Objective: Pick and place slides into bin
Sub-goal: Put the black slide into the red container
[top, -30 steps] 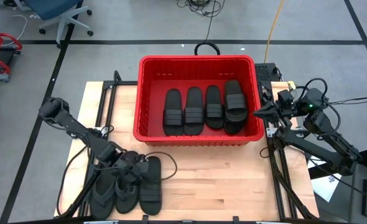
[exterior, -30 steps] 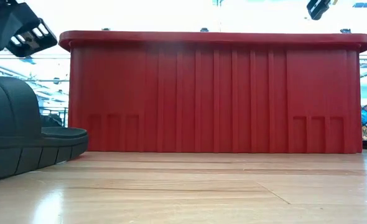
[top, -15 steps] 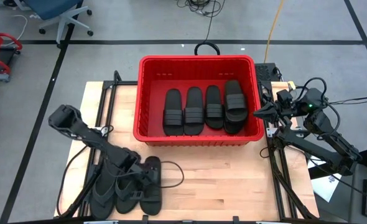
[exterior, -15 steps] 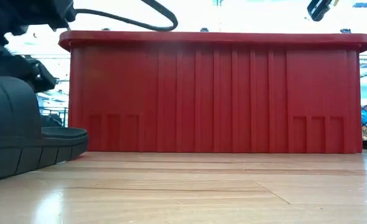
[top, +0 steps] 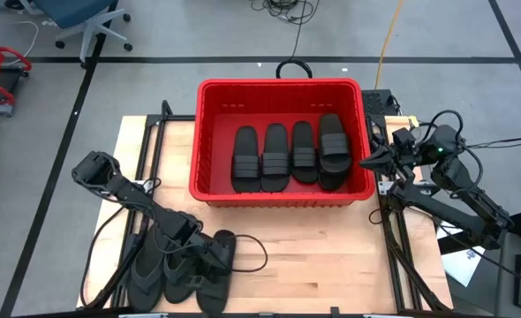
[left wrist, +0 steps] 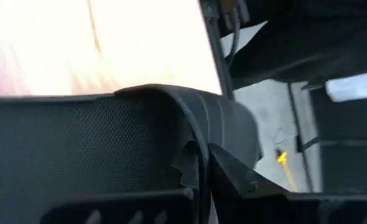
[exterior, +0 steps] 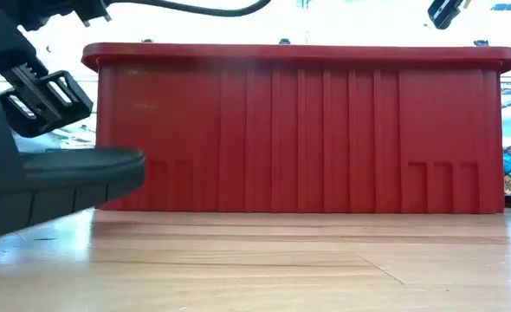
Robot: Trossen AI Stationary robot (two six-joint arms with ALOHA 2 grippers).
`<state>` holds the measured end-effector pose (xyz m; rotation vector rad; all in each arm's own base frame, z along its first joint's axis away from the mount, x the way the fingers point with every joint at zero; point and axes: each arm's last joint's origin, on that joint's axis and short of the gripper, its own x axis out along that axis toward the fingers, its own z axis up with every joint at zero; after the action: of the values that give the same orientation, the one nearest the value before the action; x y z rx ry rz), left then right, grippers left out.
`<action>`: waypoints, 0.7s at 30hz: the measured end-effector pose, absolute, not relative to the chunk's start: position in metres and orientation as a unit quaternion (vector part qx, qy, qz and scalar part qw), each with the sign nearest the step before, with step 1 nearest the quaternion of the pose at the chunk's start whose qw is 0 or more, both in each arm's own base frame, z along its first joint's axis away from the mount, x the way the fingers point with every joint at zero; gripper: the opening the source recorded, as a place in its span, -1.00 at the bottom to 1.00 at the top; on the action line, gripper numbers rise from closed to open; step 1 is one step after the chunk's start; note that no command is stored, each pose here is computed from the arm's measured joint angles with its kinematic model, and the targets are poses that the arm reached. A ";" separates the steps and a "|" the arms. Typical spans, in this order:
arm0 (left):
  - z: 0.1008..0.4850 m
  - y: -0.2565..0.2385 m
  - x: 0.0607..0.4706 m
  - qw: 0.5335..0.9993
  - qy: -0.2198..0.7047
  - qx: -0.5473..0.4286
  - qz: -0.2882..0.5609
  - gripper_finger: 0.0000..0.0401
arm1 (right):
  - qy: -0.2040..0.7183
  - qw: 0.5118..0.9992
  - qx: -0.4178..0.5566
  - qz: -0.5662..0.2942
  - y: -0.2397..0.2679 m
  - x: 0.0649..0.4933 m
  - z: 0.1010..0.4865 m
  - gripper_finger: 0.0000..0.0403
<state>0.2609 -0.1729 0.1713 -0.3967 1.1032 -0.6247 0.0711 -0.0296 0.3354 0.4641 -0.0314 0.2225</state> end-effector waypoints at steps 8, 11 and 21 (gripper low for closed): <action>0.211 -0.173 0.263 0.815 0.448 -0.194 -0.311 -0.97 | -0.008 0.965 0.225 0.137 -0.028 0.071 0.336 -1.00; 0.242 -0.172 0.262 0.832 0.417 -0.177 -0.322 -0.98 | -0.005 0.964 0.221 0.147 -0.027 0.071 0.336 -1.00; 0.360 -0.137 0.259 0.878 0.402 -0.070 -0.250 -0.98 | -0.010 0.975 0.154 0.159 -0.027 0.071 0.335 -1.00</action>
<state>0.2587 -0.1370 0.3599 -0.1451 0.8387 -0.5209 0.0705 -0.0268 0.3350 0.3101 -0.0209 0.3198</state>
